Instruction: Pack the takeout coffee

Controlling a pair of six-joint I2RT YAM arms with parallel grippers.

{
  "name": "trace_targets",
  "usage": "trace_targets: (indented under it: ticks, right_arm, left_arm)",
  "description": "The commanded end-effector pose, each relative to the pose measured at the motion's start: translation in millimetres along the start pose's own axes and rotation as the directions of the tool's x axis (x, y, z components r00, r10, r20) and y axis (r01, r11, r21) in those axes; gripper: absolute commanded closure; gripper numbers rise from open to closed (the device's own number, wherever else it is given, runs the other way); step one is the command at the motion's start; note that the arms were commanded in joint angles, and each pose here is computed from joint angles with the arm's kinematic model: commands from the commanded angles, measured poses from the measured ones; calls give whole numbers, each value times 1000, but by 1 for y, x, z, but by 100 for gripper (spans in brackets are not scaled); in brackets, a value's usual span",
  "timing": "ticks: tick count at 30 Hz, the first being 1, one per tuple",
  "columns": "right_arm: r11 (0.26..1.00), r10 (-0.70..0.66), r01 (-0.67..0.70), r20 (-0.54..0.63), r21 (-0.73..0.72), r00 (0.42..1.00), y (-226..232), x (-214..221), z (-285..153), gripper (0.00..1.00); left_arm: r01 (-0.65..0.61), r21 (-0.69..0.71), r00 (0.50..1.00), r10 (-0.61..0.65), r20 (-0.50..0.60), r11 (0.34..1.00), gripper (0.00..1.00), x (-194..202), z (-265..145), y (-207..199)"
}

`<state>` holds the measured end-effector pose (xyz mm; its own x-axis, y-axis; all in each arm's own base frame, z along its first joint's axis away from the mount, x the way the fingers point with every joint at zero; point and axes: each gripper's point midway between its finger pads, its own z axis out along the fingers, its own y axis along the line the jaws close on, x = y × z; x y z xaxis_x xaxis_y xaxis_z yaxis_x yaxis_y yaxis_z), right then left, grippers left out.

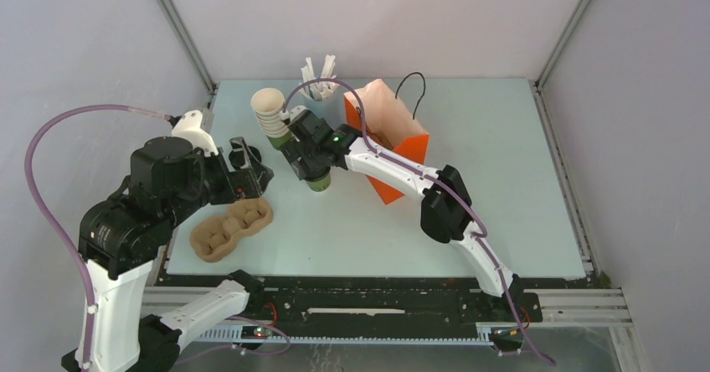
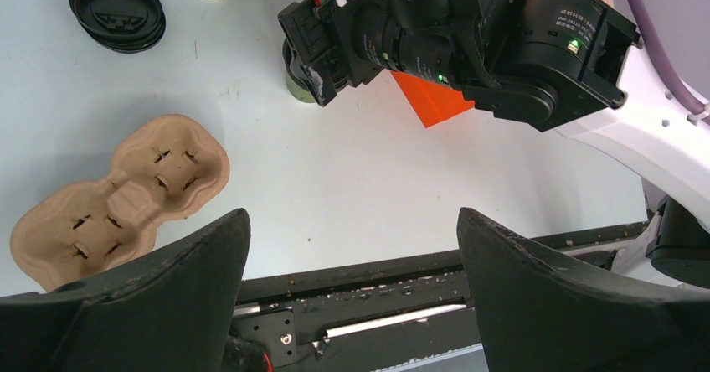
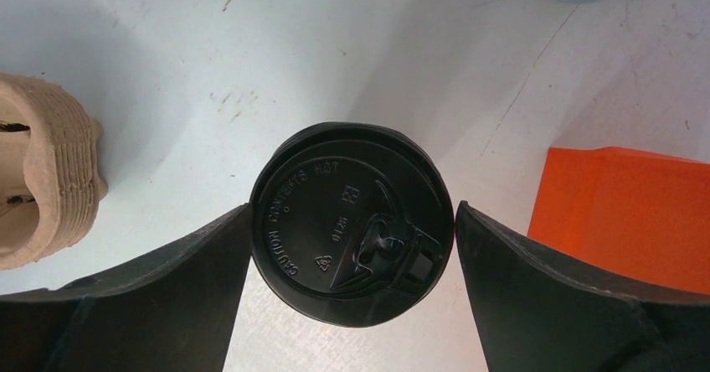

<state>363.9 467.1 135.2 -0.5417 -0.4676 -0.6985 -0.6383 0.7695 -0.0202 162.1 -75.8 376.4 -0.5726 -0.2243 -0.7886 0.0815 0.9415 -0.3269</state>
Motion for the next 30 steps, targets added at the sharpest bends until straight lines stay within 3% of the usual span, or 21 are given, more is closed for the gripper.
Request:
trace_targets:
  ticks: [1, 9, 18, 22, 30]
  right_arm:
    - [1000, -16, 16, -22, -3, 1000, 3, 8, 4, 4]
    - [1000, -10, 10, 13, -8, 1000, 2, -5, -7, 11]
    - [999, 11, -7, 99, -46, 995, 7, -38, -51, 19]
    - [996, 13, -2, 134, -87, 991, 14, -48, -78, 20]
    - [958, 88, -16, 238, -288, 967, 35, -68, -173, 29]
  left_arm:
    - [-8, 7, 999, 7, 42, 1000, 2, -12, -4, -2]
    - [-7, 6, 999, 6, 42, 1000, 2, -11, -3, -1]
    - [0, -8, 998, 0, 58, 1000, 2, -16, -2, -1]
    - [6, -23, 997, -4, 79, 1000, 2, -23, -3, 0]
    - [65, -86, 980, -47, 193, 994, 1, -47, -16, 12]
